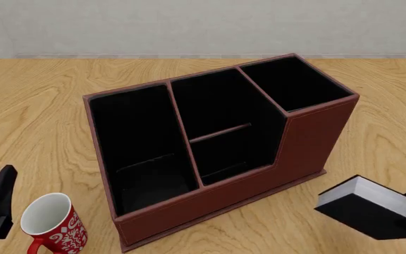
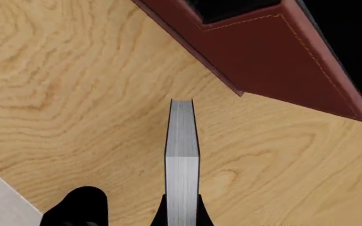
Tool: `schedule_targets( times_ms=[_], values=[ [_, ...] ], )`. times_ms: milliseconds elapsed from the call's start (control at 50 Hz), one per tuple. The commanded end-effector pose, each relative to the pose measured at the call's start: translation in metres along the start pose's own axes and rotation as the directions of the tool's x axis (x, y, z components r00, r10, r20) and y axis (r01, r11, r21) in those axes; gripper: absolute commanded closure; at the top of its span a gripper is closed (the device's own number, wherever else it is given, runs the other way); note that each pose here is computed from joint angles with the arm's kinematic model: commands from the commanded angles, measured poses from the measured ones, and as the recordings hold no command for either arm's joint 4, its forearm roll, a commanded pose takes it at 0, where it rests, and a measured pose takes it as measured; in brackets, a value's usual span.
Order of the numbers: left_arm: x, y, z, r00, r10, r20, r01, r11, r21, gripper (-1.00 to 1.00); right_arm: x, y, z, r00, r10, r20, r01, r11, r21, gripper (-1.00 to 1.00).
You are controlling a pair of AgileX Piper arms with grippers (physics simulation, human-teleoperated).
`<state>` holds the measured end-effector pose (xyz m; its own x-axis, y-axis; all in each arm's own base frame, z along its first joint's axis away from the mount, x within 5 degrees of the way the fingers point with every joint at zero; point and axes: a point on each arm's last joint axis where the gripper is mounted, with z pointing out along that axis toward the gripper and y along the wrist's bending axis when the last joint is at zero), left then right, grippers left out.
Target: Pick up the book and place it in the right compartment of the caddy.
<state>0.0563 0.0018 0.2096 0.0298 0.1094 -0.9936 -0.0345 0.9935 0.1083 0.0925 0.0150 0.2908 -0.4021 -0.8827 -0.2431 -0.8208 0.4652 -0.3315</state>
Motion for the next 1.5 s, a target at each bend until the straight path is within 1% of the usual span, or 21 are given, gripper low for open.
schedule_targets(
  times_ms=[20, 100, 240, 260, 420, 560, 660, 700, 900, 960, 1020, 1060, 1080, 1200, 1240, 1280, 1340, 1380, 1420, 1480, 1500],
  values=[
    [-0.002, -0.001, 0.001, 1.0, -0.004, 0.008, 0.004, 1.0, 0.014, -1.0, -0.003, 0.0, -0.009, 0.995, 0.093, 0.036, -0.094, 0.995, 0.025, 1.0],
    [-0.004, -0.001, 0.003, 1.0, -0.005, 0.014, 0.005, 1.0, 0.023, -1.0, -0.002, 0.005, -0.007, 0.992, 0.116, 0.045, -0.116, 0.993, 0.01, 1.0],
    [-0.003, -0.001, 0.003, 1.0, -0.004, 0.015, 0.003, 1.0, 0.027, -1.0, 0.0, 0.009, -0.013, 0.983, 0.169, 0.076, -0.171, 0.985, 0.032, 1.0],
    [-0.003, -0.001, 0.003, 1.0, -0.005, 0.016, 0.005, 1.0, 0.027, -1.0, 0.0, 0.008, -0.015, 0.978, 0.191, 0.083, -0.194, 0.98, 0.038, 1.0],
    [-0.004, -0.002, 0.005, 1.0, -0.008, 0.015, 0.007, 0.999, 0.038, -1.0, 0.007, 0.016, -0.009, 0.975, 0.208, 0.078, -0.211, 0.977, 0.036, 1.0],
    [-0.004, -0.002, 0.006, 1.0, -0.009, 0.016, 0.008, 0.999, 0.043, -1.0, 0.008, 0.015, -0.013, 0.961, 0.26, 0.091, -0.265, 0.963, 0.049, 1.0],
    [-0.004, -0.003, 0.007, 1.0, -0.01, 0.017, 0.009, 0.999, 0.048, -1.0, 0.012, 0.018, -0.012, 0.958, 0.273, 0.088, -0.278, 0.959, 0.058, 1.0],
    [-0.004, -0.003, 0.009, 1.0, -0.011, 0.016, 0.01, 0.999, 0.052, -1.0, 0.013, 0.018, -0.013, 0.952, 0.291, 0.091, -0.298, 0.952, 0.07, 1.0],
    [-0.009, -0.003, 0.01, 1.0, -0.01, 0.028, 0.008, 0.999, 0.053, -1.0, 0.013, 0.015, -0.025, 0.942, 0.311, 0.127, -0.325, 0.94, 0.108, 1.0],
    [-0.01, -0.003, 0.009, 0.999, -0.01, 0.031, 0.008, 0.998, 0.054, -1.0, 0.016, 0.012, -0.031, 0.937, 0.325, 0.127, -0.342, 0.928, 0.15, 1.0],
    [-0.011, -0.003, 0.009, 0.999, -0.01, 0.033, 0.008, 0.998, 0.054, -1.0, 0.015, 0.011, -0.034, 0.937, 0.322, 0.133, -0.341, 0.927, 0.157, 1.0],
    [-0.012, -0.002, 0.008, 0.999, -0.013, 0.036, 0.011, 0.998, 0.055, -1.0, 0.016, 0.007, -0.04, 0.933, 0.331, 0.139, -0.353, 0.916, 0.19, 1.0],
    [-0.012, -0.002, 0.008, 0.999, -0.013, 0.036, 0.011, 0.998, 0.055, -1.0, 0.016, 0.007, -0.04, 0.933, 0.331, 0.139, -0.353, 0.916, 0.19, 1.0],
    [-0.014, -0.002, 0.007, 0.999, -0.014, 0.039, 0.012, 0.998, 0.055, -1.0, 0.021, 0.005, -0.043, 0.942, 0.318, 0.105, -0.335, 0.912, 0.237, 1.0],
    [-0.014, -0.002, 0.007, 0.999, -0.012, 0.041, 0.01, 0.998, 0.054, -1.0, 0.019, 0.001, -0.054, 0.936, 0.328, 0.124, -0.35, 0.897, 0.268, 1.0],
    [-0.015, -0.002, 0.007, 0.999, -0.013, 0.041, 0.01, 0.998, 0.054, -1.0, 0.019, 0.0, -0.054, 0.938, 0.325, 0.122, -0.346, 0.898, 0.271, 1.0],
    [-0.015, -0.002, 0.007, 0.999, -0.013, 0.042, 0.011, 0.998, 0.056, -1.0, 0.021, -0.003, -0.062, 0.939, 0.325, 0.113, -0.344, 0.885, 0.313, 1.0],
    [-0.016, -0.002, 0.008, 0.999, -0.015, 0.043, 0.012, 0.998, 0.056, -1.0, 0.02, -0.005, -0.064, 0.939, 0.324, 0.114, -0.344, 0.884, 0.316, 1.0],
    [-0.017, -0.002, 0.008, 0.999, -0.016, 0.046, 0.014, 0.998, 0.055, -1.0, 0.021, -0.007, -0.069, 0.941, 0.324, 0.102, -0.339, 0.876, 0.344, 1.0],
    [-0.017, -0.002, 0.008, 0.999, -0.017, 0.047, 0.014, 0.998, 0.057, -1.0, 0.02, -0.009, -0.072, 0.942, 0.319, 0.103, -0.334, 0.875, 0.351, 1.0],
    [-0.017, -0.002, 0.008, 0.999, -0.017, 0.047, 0.014, 0.998, 0.057, -1.0, 0.021, -0.01, -0.075, 0.944, 0.316, 0.095, -0.328, 0.869, 0.37, 1.0]
  ],
)
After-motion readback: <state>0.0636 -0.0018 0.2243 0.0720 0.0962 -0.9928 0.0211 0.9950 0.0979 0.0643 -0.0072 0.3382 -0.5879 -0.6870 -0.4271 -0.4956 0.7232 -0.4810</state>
